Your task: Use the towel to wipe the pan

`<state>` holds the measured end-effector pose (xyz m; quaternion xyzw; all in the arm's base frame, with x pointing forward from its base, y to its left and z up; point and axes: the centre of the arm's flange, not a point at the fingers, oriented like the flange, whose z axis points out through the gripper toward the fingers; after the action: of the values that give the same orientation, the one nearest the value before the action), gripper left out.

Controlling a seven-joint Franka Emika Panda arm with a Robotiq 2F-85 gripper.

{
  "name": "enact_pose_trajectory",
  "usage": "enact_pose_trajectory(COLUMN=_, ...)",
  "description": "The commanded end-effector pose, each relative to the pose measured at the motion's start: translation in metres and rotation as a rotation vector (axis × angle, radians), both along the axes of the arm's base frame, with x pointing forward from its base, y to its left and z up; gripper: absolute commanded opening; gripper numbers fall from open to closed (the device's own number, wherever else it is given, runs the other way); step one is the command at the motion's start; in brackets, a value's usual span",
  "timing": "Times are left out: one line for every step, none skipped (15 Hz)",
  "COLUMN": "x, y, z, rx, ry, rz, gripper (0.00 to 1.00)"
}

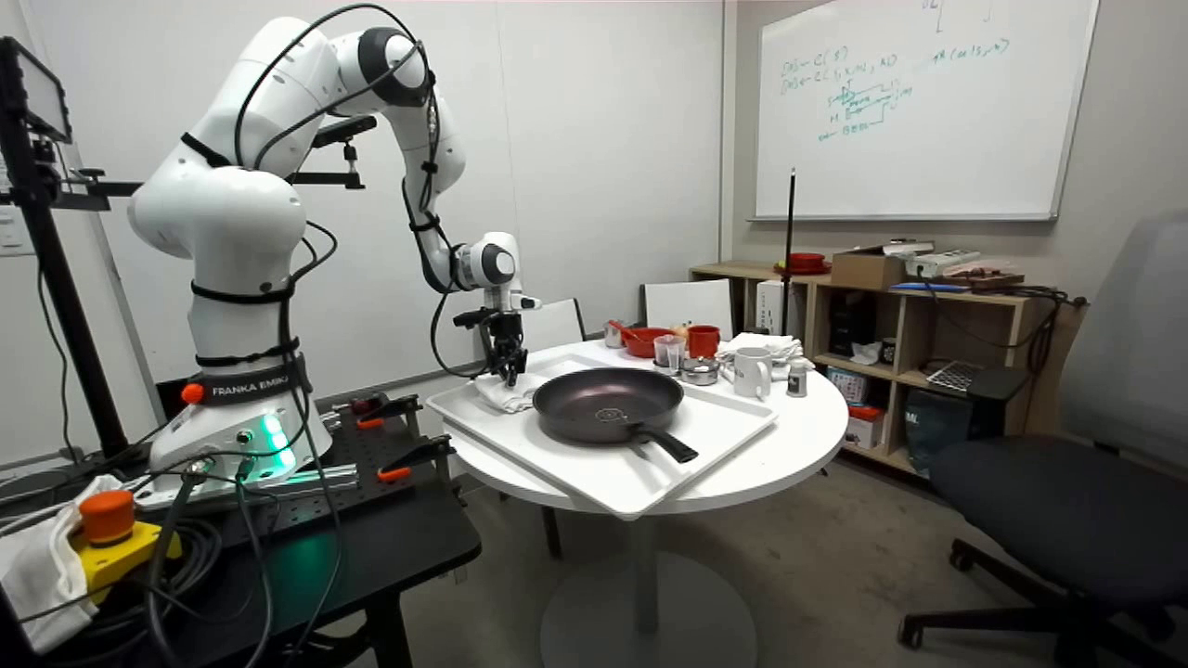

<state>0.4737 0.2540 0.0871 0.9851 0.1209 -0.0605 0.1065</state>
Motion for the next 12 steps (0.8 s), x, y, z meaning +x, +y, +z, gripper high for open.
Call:
enact_pose_trajectory(x=-0.001, y=-0.010, z=0.003, rx=-0.004, ry=0.010, rz=-0.017, gripper=0.32)
enact_pose_trajectory(x=-0.001, y=-0.011, z=0.003, rx=-0.004, ry=0.011, rz=-0.021, gripper=0.40)
enact_pose_trajectory(x=0.000, y=-0.013, z=0.003, rx=-0.003, ry=0.012, rz=-0.024, gripper=0.47)
enact_pose_trajectory(x=0.000, y=-0.014, z=0.003, rx=-0.003, ry=0.012, rz=-0.026, gripper=0.55)
enact_pose_trajectory(x=0.000, y=-0.015, z=0.003, rx=-0.003, ry=0.011, rz=-0.028, gripper=0.62)
enact_pose_trajectory(x=0.001, y=-0.016, z=0.003, rx=-0.003, ry=0.012, rz=-0.030, gripper=0.68)
enact_pose_trajectory(x=0.001, y=-0.016, z=0.003, rx=-0.002, ry=0.012, rz=-0.032, gripper=0.76)
enact_pose_trajectory(x=0.002, y=-0.017, z=0.002, rx=-0.001, ry=0.014, rz=-0.033, gripper=0.83)
enact_pose_trajectory(x=0.003, y=-0.018, z=0.001, rx=0.001, ry=0.018, rz=-0.036, gripper=0.91)
enact_pose_trajectory(x=0.005, y=-0.018, z=0.000, rx=0.001, ry=0.023, rz=-0.039, gripper=0.97)
enact_pose_trajectory(x=0.006, y=-0.020, z=-0.002, rx=0.003, ry=0.027, rz=-0.042, gripper=1.00)
enact_pose_trajectory(x=0.007, y=-0.022, z=-0.003, rx=0.007, ry=0.034, rz=-0.046, gripper=1.00)
